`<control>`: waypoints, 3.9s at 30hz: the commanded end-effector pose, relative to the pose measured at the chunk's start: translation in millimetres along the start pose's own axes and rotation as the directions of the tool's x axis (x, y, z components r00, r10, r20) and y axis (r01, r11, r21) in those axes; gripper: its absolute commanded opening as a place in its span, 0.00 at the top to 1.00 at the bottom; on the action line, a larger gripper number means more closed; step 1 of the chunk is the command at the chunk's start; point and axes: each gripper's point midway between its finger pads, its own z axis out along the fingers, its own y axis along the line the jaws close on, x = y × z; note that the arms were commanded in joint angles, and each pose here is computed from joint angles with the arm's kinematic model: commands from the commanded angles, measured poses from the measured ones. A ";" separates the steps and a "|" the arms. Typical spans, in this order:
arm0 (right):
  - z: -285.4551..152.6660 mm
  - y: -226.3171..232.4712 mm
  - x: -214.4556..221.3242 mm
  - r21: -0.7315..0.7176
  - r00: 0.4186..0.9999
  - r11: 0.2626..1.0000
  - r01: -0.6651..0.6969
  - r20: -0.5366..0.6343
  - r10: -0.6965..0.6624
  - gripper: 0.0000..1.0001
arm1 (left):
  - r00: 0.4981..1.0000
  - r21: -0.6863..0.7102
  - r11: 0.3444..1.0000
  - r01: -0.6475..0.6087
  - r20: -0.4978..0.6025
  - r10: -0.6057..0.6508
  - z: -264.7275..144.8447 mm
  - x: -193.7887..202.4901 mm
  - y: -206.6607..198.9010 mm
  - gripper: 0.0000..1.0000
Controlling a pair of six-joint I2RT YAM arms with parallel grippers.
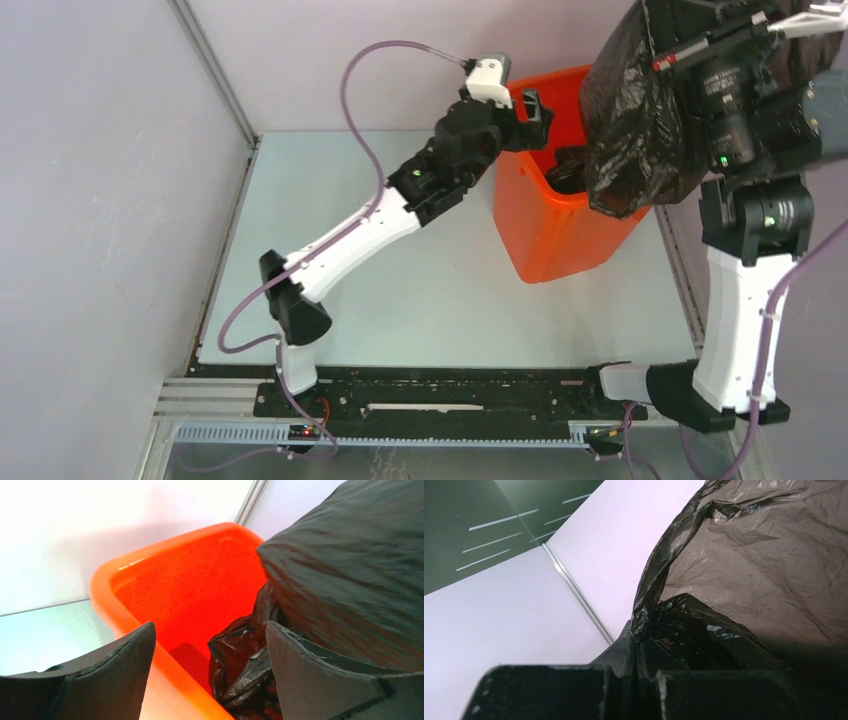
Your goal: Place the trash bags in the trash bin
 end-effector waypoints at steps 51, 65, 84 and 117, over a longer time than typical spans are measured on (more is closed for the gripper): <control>-2.8 -68.8 121.4 0.105 0.845 0.962 -0.252 -0.460 0.272 1.00 | 0.724 -0.100 0.813 0.573 -0.402 -0.560 -78.8 6.4 67.3 1.00; 2.1 3.7 164.9 -0.002 0.741 0.945 -0.328 -0.620 0.256 1.00 | 0.693 -0.094 0.837 0.539 -0.515 -0.505 -150.6 8.1 79.9 1.00; 5.6 5.3 173.3 0.002 0.749 0.954 -0.300 -0.620 0.236 1.00 | 0.855 0.019 0.905 0.425 -0.336 -0.394 -226.2 -77.7 84.8 0.16; -24.6 28.8 163.8 0.016 0.794 0.986 -0.168 -0.590 0.145 1.00 | 0.908 0.120 0.903 -0.413 -0.026 0.418 -169.4 -79.0 -70.8 0.22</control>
